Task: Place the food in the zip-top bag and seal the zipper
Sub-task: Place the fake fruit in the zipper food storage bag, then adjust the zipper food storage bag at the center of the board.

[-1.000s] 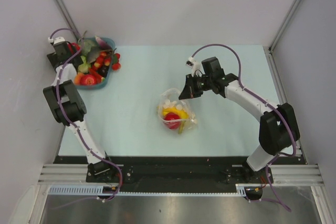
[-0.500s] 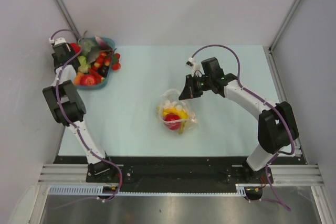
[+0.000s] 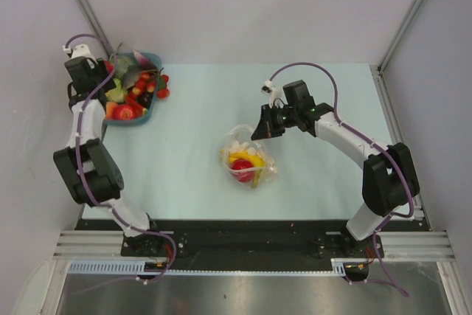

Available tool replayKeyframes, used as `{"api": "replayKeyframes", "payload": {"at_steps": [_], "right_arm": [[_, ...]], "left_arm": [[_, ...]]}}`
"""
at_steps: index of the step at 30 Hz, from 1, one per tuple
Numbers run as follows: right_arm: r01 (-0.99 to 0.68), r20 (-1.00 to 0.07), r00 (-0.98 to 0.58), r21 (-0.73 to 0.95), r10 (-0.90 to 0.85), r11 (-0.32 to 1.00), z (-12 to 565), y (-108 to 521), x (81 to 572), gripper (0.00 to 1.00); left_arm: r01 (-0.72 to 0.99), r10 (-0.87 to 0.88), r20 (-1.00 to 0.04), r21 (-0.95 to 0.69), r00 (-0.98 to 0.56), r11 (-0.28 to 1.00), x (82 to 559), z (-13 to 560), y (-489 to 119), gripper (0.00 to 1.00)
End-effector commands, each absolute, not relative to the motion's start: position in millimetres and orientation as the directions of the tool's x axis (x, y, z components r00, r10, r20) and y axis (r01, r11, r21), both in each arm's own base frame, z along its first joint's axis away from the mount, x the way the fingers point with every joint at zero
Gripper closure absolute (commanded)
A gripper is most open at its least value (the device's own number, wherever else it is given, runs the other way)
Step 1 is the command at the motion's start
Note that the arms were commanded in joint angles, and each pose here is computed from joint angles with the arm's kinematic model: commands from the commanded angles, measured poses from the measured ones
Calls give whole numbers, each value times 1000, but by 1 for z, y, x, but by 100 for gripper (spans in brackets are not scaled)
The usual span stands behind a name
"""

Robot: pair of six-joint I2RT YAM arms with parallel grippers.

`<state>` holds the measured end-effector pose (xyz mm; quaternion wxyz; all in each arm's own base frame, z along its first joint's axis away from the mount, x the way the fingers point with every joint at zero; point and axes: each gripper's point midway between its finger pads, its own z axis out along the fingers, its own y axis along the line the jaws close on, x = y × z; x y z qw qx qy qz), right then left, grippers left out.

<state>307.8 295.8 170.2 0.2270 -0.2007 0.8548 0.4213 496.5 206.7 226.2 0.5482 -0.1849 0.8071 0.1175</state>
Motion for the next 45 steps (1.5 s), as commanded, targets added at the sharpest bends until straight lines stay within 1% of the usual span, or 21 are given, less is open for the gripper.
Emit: {"api": "replayKeyframes", "payload": {"at_steps": [1, 2, 3, 4, 5, 10, 16, 22, 24, 27, 28, 29, 30, 31, 32, 35, 36, 37, 38, 39, 45], "right_arm": [[-577, -604, -783, 621, -145, 530, 185, 302, 313, 100], [-579, -602, -784, 623, -151, 525, 184, 302, 311, 100], [-582, -603, -783, 624, -152, 522, 184, 302, 311, 100], [-583, -603, -783, 625, -153, 519, 184, 302, 310, 100], [-590, -608, -779, 626, -156, 510, 186, 304, 308, 100], [-613, -619, -767, 627, -170, 480, 189, 306, 303, 100], [-635, -636, -750, 617, -180, 464, 195, 306, 301, 100], [-651, -646, -739, 612, -190, 450, 198, 306, 298, 100], [-657, -648, -736, 615, -195, 437, 199, 308, 296, 100], [-665, -652, -730, 611, -203, 430, 198, 307, 295, 100], [-669, -652, -729, 612, -210, 421, 199, 307, 292, 100], [-672, -654, -726, 610, -212, 419, 199, 307, 292, 100], [-678, -657, -721, 605, -220, 417, 198, 306, 291, 100], [-682, -657, -719, 607, -224, 408, 198, 306, 290, 100], [-687, -660, -715, 606, -229, 400, 198, 306, 289, 100], [-715, -678, -692, 595, -249, 367, 201, 307, 285, 100], [-720, -681, -687, 593, -254, 360, 200, 307, 284, 100], [-735, -691, -673, 584, -264, 344, 201, 307, 283, 100], [-741, -696, -667, 580, -267, 339, 201, 307, 282, 100], [-745, -699, -662, 577, -270, 335, 202, 307, 282, 100], [-759, -701, -649, 570, -294, 316, 200, 309, 280, 100]], "left_arm": [[-34, -71, -957, -64, -282, 997, 468, 292, 74, 63], [96, 20, -948, -12, -318, 995, 455, 289, 32, 62], [172, 54, -939, -6, -339, 985, 442, 281, 8, 61], [235, 79, -948, 4, -310, 972, 423, 296, -14, 60], [376, 117, -933, -21, -340, 926, 403, 288, -54, 60], [670, 250, -911, -38, -329, 741, 332, 277, -154, 59], [835, 368, -876, -67, -311, 547, 277, 244, -229, 58], [894, 458, -839, -72, -294, 442, 255, 218, -260, 57], [895, 481, -823, -71, -301, 439, 255, 209, -264, 51], [884, 501, -803, -68, -324, 462, 261, 202, -265, 24], [875, 512, -793, -54, -330, 482, 265, 203, -262, 8], [875, 528, -785, -38, -325, 482, 266, 212, -259, 1], [880, 555, -767, -26, -323, 475, 265, 212, -255, 0], [905, 602, -757, 33, -255, 425, 267, 214, -250, 0], [927, 613, -757, 26, -226, 373, 259, 221, -247, 0], [976, 581, -811, 72, -62, 205, 247, 243, -233, 0], [983, 607, -794, 73, -44, 167, 239, 238, -225, 0], [984, 640, -764, 164, 82, 70, 238, 235, -219, 1], [982, 653, -744, 190, 141, 5, 231, 232, -215, 1], [966, 661, -709, 234, 246, -109, 222, 225, -211, 2], [852, 616, -591, 392, 522, -346, 211, 206, -214, 7]]}}
